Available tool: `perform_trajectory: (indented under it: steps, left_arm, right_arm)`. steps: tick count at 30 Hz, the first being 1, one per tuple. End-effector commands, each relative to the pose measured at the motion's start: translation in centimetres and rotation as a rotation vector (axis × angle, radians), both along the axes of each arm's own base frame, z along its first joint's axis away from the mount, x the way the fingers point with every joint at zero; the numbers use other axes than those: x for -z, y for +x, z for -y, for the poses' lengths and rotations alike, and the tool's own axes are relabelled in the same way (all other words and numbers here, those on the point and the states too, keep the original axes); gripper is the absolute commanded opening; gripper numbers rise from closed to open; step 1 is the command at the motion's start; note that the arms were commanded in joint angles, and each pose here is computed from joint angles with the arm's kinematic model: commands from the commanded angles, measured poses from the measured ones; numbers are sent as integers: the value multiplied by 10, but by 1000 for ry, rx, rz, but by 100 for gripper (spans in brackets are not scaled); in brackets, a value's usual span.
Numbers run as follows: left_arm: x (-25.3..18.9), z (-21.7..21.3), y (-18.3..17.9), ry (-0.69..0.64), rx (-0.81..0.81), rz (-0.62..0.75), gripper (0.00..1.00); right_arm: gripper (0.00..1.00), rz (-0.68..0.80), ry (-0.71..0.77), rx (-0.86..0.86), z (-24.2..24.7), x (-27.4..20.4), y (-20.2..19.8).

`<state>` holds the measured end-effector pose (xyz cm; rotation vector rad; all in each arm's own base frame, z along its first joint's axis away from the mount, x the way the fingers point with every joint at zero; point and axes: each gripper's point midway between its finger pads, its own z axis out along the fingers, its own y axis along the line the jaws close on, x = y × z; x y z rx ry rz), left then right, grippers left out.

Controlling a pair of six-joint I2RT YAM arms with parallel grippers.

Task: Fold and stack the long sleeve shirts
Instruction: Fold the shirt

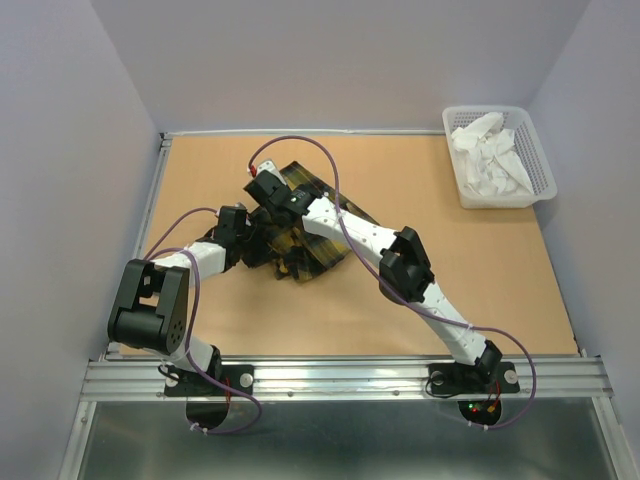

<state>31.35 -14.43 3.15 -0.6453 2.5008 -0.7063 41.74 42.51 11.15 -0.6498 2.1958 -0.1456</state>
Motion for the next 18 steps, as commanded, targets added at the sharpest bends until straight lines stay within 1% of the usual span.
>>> perform_trajectory:
  steps: [1, 4, 7, 13, 15, 17, 18]
  left_arm:
    - [-11, 3, 1, -9, 5, 45, 6]
    - [-10, 3, 0, -10, 7, 42, 6]
    - [-10, 4, 1, -9, 8, 42, 6]
    - [-10, 5, 0, -9, 10, 43, 6]
    - [-11, 5, 0, -8, 6, 46, 6]
    - [-12, 4, -1, -6, 1, 46, 8]
    - [-13, 3, 0, -4, -4, 51, 9]
  right_arm:
    - [34, 102, 185, 3, -25, -59, 8]
    - [35, 113, 187, 12, -25, -61, 11]
    - [47, 115, 194, 21, -27, -57, 13]
    - [49, 110, 249, 22, -36, -59, 13]
    - [53, 113, 276, 21, -40, -63, 13]
    - [59, 112, 309, 7, -45, -71, 12]
    - [60, 116, 319, 9, -45, -75, 12]
